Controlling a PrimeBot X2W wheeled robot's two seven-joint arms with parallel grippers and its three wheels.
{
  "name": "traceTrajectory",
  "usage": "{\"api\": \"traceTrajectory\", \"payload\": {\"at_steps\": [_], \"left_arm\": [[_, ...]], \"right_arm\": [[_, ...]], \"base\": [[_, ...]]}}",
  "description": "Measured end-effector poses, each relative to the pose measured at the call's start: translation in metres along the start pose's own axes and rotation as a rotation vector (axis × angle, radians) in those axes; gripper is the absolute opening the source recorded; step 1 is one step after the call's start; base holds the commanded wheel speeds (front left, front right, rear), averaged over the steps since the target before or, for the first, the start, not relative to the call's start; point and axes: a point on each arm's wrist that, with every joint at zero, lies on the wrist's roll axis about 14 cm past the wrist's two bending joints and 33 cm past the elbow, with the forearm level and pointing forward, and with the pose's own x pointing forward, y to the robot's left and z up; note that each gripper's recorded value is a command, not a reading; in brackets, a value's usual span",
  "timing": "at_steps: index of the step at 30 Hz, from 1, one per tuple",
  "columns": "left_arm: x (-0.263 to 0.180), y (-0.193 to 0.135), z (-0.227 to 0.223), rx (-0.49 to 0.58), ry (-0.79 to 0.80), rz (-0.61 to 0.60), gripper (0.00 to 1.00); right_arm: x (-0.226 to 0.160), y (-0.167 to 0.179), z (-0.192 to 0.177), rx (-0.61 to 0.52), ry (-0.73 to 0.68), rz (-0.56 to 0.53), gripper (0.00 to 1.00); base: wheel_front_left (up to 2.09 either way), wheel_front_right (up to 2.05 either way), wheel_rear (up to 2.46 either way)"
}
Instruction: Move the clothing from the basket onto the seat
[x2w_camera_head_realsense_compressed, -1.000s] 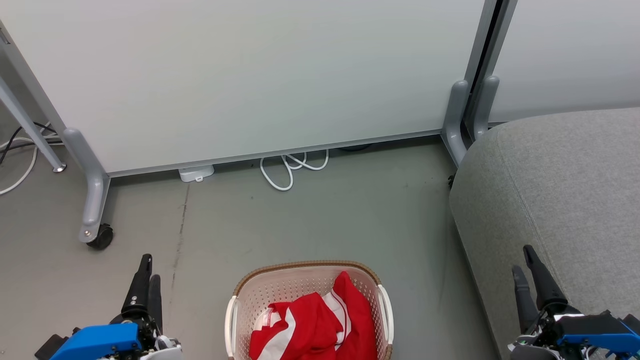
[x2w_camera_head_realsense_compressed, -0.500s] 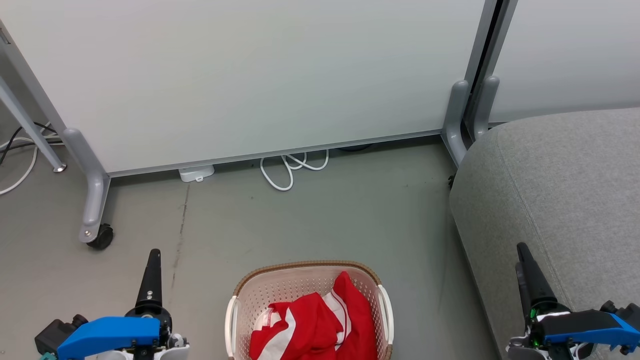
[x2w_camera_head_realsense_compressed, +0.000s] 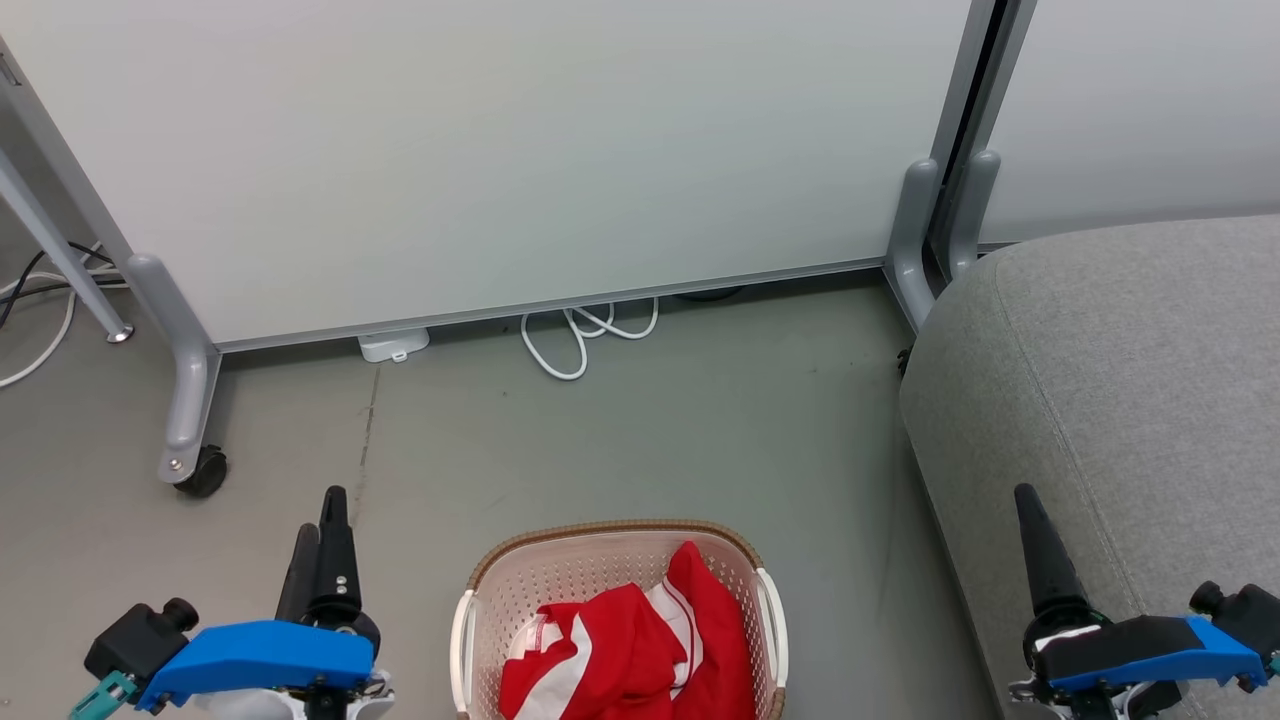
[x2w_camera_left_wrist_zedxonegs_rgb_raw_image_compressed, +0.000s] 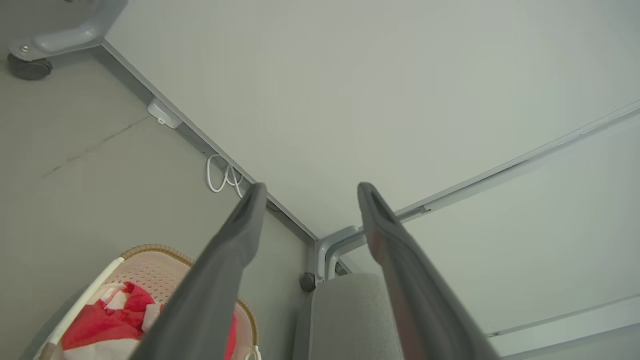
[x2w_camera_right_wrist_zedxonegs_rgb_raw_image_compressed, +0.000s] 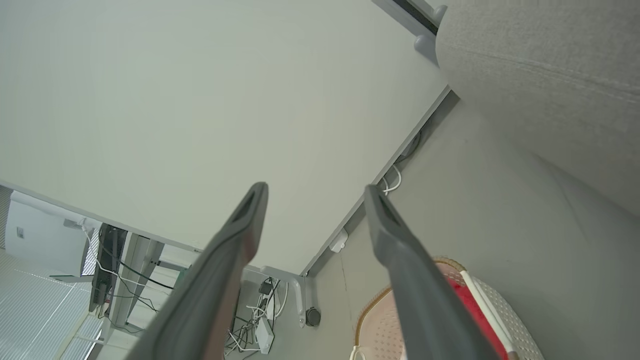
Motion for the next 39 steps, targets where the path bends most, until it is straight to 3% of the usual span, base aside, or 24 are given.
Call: {"api": "traceTrajectory", "payload": {"at_steps": [19, 39], "left_arm": [[0.0, -0.015, -0.004, 0.333, -0.014, -0.061, 1.0], [-0.002, -0.024, -0.011, 0.557, -0.024, -0.117, 1.0]], "right_arm": [[0.001, 0.006, -0.003, -0.246, -0.01, 0.03, 1.0], [0.001, 0.016, -0.008, -0.48, -0.008, 0.077, 1.0]], "base": [[0.0, 0.0, 0.0], [0.0, 0.0, 0.0]]}}
